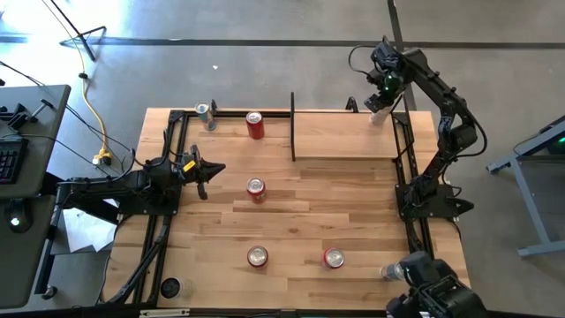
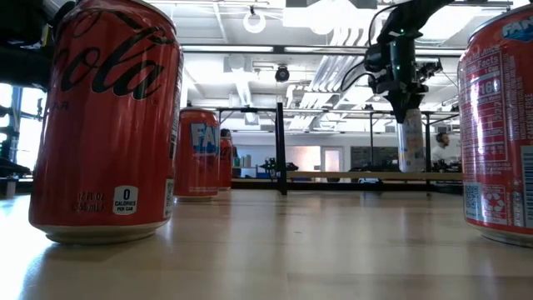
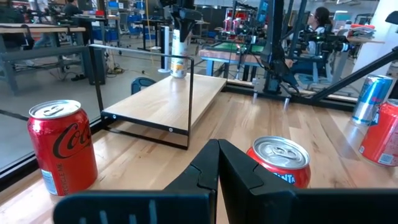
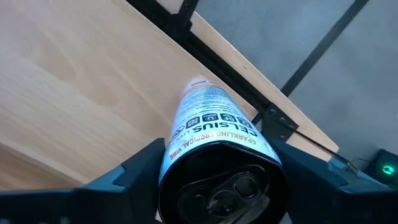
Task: Place canned beverage on shelf
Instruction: Put the top white-yellow soda can on the shelf
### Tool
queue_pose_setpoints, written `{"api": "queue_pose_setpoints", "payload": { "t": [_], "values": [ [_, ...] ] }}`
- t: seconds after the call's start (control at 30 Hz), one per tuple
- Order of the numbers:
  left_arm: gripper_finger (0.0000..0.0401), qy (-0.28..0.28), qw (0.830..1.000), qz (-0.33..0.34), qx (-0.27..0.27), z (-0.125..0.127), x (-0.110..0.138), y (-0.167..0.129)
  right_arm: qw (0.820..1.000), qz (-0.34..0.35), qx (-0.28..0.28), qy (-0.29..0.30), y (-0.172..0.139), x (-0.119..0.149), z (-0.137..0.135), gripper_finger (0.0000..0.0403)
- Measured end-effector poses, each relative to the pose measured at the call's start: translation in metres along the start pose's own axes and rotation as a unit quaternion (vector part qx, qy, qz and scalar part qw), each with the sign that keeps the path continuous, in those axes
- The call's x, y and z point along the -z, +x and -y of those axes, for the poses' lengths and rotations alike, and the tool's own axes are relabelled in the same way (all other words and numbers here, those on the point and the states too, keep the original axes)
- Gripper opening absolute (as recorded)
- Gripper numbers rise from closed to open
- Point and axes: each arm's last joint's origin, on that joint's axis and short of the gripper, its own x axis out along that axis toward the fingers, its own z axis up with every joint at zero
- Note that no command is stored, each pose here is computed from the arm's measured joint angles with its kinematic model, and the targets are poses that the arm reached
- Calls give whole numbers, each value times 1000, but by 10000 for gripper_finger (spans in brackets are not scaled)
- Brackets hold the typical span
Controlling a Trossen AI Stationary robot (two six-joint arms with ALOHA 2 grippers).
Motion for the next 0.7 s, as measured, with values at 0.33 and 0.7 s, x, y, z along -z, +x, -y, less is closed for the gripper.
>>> {"api": "queue_pose_setpoints", "payload": {
  "t": [0.33, 0.7],
  "values": [
    [0, -8, 1000, -1, 10, 1, 0, 0, 1000, 1, 24, 15, 0, -1, 1, 344],
    [0, -8, 1000, -1, 10, 1, 0, 0, 999, 20, 31, 18, -11, -4, 3, 347]
  ]
}}
